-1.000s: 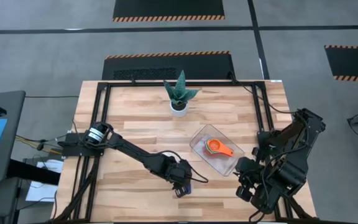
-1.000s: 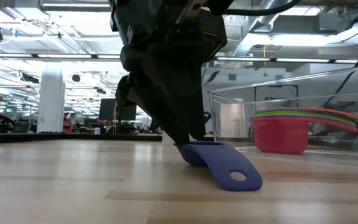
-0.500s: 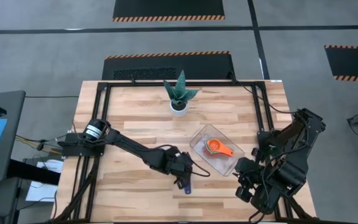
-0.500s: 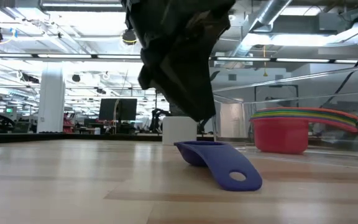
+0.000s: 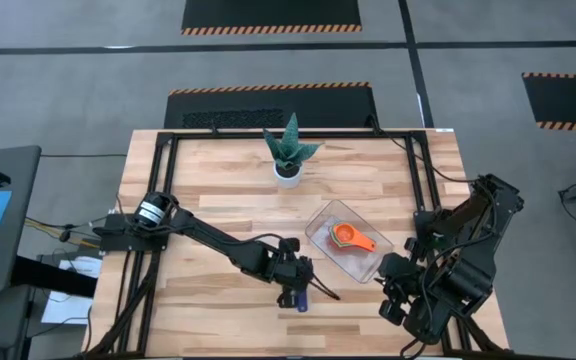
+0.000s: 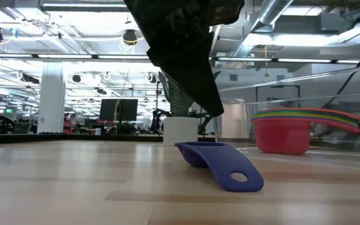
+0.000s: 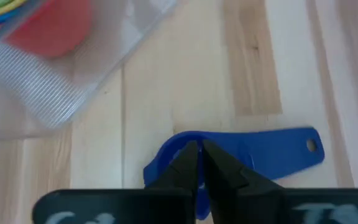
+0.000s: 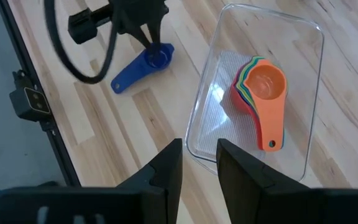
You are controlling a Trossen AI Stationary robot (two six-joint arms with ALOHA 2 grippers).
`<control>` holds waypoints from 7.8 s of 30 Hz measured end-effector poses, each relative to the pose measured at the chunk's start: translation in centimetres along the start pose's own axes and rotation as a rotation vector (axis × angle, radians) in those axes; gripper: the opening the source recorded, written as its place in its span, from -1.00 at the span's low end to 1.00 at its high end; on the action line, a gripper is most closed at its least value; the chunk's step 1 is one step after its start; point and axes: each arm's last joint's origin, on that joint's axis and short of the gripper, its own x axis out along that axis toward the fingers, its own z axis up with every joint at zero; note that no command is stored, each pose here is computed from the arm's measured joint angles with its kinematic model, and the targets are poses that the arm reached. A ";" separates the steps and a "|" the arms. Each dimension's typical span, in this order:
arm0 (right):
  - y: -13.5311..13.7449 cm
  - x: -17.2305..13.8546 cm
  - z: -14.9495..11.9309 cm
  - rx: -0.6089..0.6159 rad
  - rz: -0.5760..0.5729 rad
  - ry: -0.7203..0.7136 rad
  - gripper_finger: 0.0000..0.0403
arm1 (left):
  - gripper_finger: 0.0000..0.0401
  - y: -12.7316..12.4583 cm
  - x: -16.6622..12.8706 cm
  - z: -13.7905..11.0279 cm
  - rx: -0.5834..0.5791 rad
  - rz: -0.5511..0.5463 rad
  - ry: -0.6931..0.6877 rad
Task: Nest measuring cups in basket
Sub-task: Stack the violet measuring cup on top of the orange measuring cup
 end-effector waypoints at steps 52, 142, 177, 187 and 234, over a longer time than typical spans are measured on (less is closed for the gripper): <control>-0.1 0.0 0.0 -0.007 -0.011 0.004 -0.39 | -1.00 1.0 3.4 -1.8 0.223 -0.102 0.098; 8.8 8.6 11.7 0.087 0.653 -0.405 -0.39 | -1.00 -0.1 -16.9 -10.2 0.045 0.332 0.640; 5.5 23.2 13.9 0.050 0.335 0.035 -0.39 | -1.00 3.6 -17.0 -22.4 -0.473 0.061 0.205; 8.4 17.0 22.5 -0.145 0.573 -0.294 -0.39 | -1.00 3.5 -16.8 -22.4 -0.464 0.061 0.207; 11.0 26.2 11.2 0.582 -0.001 0.230 -0.39 | -1.00 3.7 -16.8 -22.3 -0.434 0.107 0.155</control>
